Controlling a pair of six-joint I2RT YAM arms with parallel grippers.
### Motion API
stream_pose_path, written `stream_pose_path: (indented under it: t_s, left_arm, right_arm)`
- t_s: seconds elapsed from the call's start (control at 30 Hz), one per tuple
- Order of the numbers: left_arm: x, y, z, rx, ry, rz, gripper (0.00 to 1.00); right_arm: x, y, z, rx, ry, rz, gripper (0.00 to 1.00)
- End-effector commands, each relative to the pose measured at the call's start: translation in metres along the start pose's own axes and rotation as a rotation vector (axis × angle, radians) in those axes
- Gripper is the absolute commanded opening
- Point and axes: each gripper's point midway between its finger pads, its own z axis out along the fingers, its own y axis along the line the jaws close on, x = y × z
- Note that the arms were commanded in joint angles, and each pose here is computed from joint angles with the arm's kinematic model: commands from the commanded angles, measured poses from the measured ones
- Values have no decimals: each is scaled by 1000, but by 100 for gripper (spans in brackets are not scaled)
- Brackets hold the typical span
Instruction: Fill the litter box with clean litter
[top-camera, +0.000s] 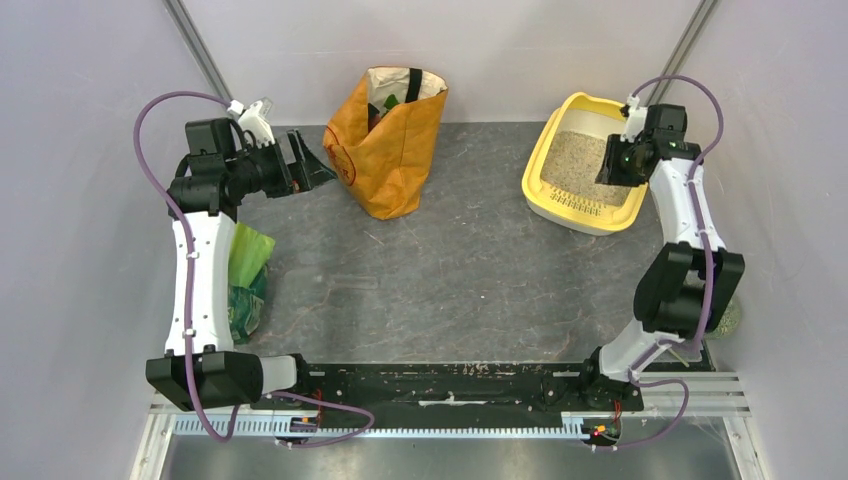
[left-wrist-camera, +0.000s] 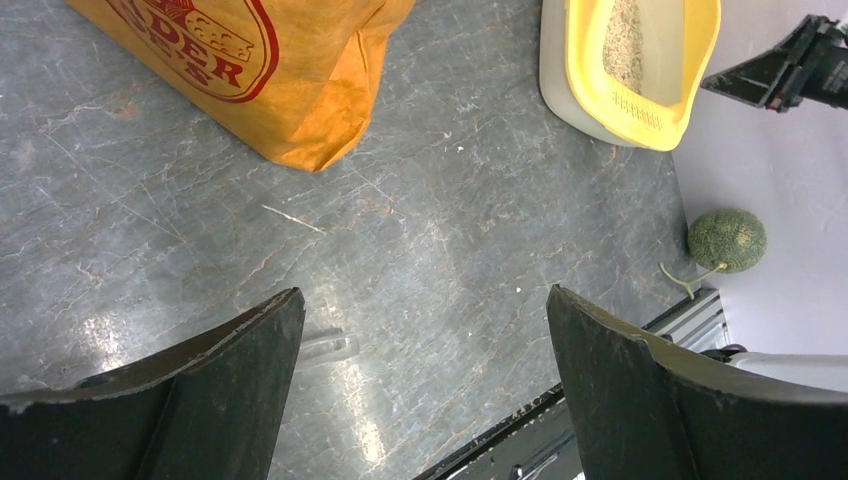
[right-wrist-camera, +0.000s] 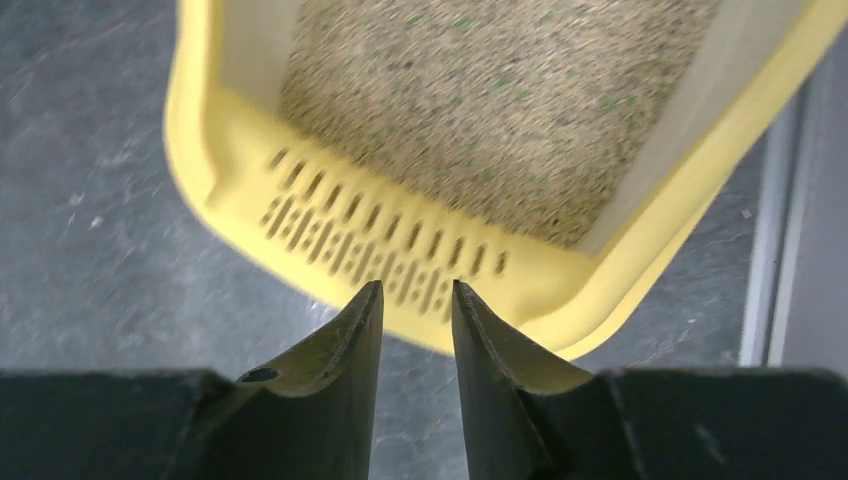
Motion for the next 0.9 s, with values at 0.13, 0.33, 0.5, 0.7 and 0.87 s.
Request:
stream_pose_path:
  t_s: [0.13, 0.33, 0.5, 0.7, 0.87]
  left_arm:
    - [-8, -4, 1, 30, -39, -6, 97]
    - [-4, 0, 3, 22, -29, -1, 97]
    - [-1, 2, 8, 26, -15, -13, 97]
    - [1, 7, 13, 20, -3, -32, 97]
    - [3, 9, 14, 12, 3, -31, 97]
  right_arm:
    - [-58, -39, 64, 93, -96, 33, 34]
    - [-60, -49, 117, 94, -49, 6, 33]
    - [-48, -48, 149, 114, -2, -55, 33]
    - [-29, -45, 179, 121, 79, -84, 33]
    - [6, -33, 194, 81, 200, -95, 33]
